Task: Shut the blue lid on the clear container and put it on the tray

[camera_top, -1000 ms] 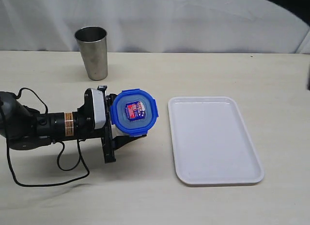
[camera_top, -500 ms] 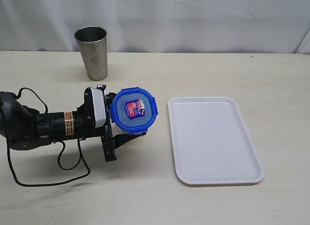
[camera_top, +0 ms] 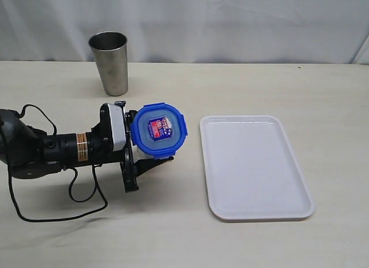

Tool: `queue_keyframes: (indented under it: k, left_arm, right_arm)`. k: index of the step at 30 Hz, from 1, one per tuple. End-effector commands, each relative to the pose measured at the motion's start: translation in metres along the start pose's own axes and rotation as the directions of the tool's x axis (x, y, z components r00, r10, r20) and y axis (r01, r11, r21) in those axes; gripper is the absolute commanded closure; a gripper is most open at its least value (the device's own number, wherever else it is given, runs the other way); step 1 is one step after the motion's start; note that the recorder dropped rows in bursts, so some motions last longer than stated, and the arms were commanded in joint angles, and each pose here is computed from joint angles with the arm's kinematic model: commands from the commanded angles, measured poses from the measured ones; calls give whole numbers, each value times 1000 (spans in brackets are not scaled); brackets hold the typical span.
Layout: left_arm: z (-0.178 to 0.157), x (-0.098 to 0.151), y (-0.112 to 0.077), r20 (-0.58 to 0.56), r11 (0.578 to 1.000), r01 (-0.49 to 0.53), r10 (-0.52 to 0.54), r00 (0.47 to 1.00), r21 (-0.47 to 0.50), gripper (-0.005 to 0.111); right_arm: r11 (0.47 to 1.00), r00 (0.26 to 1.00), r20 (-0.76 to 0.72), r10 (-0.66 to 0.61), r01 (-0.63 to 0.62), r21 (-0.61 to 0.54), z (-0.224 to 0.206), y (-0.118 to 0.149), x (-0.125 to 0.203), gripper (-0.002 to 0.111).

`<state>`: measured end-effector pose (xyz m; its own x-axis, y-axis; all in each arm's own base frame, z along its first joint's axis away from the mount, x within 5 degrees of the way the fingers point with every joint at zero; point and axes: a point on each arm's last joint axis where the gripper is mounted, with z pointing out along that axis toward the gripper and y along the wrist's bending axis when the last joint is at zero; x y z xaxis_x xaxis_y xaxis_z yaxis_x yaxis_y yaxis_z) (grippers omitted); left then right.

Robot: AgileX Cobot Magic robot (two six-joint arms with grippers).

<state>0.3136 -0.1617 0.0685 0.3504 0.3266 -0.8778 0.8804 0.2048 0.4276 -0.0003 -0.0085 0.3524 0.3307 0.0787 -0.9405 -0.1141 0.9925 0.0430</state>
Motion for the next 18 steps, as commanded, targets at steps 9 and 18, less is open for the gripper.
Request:
queue_keyframes:
  k: [9,18]
  left_arm:
    - [-1,-3,1,19,1000,25,-24,1000,-13,107]
    - [-1,-3,1,19,1000,25,-24,1000,-13,107]
  right_arm:
    - [994,1000,1,3,-3,114,4,2,19,104]
    - [993,1000,-26,8,-5,121,5,1,23,104]
